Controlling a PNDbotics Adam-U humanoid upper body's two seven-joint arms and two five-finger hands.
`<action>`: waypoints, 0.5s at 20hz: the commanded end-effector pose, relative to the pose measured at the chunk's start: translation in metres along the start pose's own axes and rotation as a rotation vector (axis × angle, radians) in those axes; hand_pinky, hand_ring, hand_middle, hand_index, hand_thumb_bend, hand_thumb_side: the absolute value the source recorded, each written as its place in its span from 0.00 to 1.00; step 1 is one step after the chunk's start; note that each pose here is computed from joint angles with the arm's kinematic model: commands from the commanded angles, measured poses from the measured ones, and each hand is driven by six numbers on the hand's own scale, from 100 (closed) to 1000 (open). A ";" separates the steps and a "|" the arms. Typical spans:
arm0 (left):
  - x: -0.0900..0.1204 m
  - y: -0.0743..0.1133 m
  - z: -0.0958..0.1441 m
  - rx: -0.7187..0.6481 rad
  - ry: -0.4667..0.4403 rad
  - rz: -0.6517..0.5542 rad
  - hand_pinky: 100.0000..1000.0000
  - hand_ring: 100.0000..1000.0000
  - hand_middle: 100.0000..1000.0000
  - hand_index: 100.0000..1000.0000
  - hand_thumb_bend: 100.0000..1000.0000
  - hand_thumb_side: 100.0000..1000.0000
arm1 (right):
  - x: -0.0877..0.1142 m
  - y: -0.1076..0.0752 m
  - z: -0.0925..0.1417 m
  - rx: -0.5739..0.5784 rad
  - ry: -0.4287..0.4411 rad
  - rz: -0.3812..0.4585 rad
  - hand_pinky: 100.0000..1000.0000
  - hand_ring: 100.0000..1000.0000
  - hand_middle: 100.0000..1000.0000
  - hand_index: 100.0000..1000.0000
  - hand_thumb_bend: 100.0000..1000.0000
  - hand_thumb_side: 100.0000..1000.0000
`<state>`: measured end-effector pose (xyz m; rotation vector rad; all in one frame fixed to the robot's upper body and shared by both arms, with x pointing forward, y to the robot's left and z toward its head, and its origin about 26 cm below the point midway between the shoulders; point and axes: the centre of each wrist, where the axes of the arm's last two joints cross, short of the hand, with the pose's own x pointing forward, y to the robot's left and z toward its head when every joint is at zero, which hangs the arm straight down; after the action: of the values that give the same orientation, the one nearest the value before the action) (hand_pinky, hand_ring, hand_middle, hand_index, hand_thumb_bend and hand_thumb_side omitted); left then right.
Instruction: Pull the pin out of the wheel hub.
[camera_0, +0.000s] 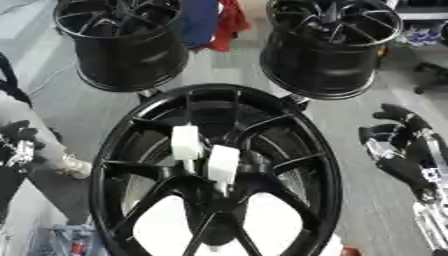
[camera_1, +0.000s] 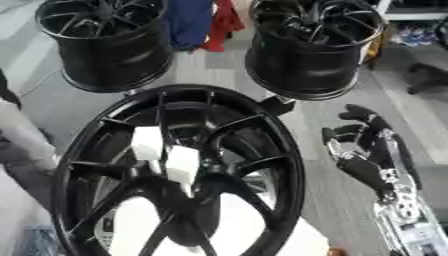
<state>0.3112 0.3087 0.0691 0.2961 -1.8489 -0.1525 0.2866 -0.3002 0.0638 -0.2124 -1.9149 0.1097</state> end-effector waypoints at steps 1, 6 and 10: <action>0.006 0.000 -0.003 -0.007 -0.023 -0.005 0.47 0.59 0.63 0.77 0.06 0.50 | 0.004 0.004 -0.004 0.034 -0.021 -0.021 0.57 0.58 0.66 0.79 0.23 0.00; 0.005 -0.001 -0.003 -0.016 -0.023 -0.003 0.47 0.59 0.64 0.77 0.06 0.50 | 0.002 0.009 -0.006 0.045 -0.013 -0.038 0.57 0.58 0.66 0.79 0.23 0.01; 0.004 -0.002 -0.003 -0.023 -0.020 -0.002 0.47 0.59 0.64 0.77 0.06 0.50 | 0.000 0.011 -0.006 0.048 -0.006 -0.040 0.57 0.58 0.66 0.79 0.24 0.02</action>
<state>0.3114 0.3060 0.0672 0.2812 -1.8453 -0.1661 0.2910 -0.2891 0.0580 -0.1411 -1.9005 0.1179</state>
